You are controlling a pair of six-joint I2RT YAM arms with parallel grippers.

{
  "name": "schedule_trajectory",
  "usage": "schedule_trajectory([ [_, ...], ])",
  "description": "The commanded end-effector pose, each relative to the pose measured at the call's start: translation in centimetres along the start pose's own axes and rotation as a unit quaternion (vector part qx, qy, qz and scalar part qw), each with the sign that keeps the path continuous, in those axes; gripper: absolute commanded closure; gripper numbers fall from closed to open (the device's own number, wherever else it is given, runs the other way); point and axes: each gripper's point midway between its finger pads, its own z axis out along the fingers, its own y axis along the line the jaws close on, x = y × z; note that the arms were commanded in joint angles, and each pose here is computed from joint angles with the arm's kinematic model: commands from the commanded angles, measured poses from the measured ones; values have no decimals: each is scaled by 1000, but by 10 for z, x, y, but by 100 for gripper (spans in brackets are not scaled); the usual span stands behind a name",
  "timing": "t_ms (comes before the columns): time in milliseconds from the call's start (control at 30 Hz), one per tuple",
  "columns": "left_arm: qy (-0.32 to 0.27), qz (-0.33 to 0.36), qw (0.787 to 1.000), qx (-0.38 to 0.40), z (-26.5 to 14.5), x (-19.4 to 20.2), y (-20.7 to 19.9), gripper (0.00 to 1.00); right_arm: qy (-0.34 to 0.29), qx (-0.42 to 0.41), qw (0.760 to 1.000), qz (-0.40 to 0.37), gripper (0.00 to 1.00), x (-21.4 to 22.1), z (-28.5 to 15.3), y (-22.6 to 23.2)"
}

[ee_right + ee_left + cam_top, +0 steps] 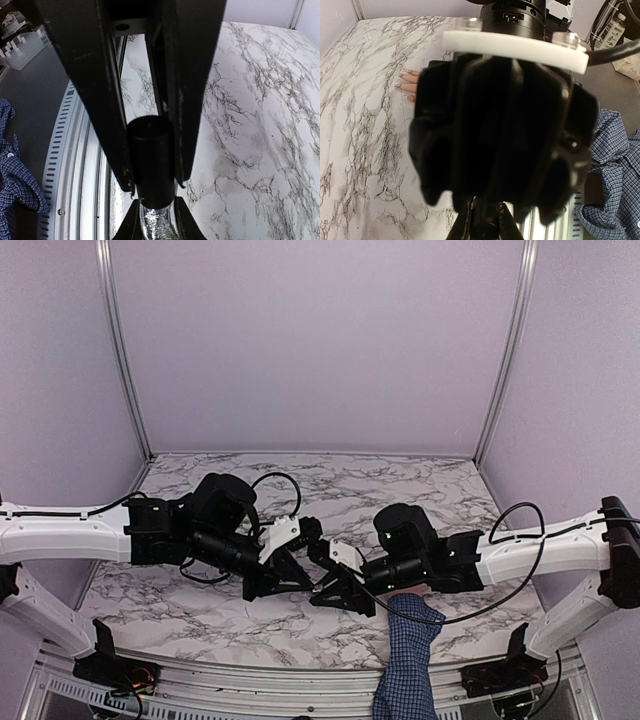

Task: Paint the nails
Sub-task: Unscrew the cap of the nail polish bottle.

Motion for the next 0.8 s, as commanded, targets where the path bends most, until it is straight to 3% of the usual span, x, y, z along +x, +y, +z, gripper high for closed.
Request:
schedule_trajectory([
  [0,-13,14,1000,-2,-5,-12,-3,100,-14,-1,1000,-7,100,-13,2,0],
  [767,-9,15,1000,-13,-9,-9,-1,100,4,21,1000,-2,100,-4,2,-7],
])
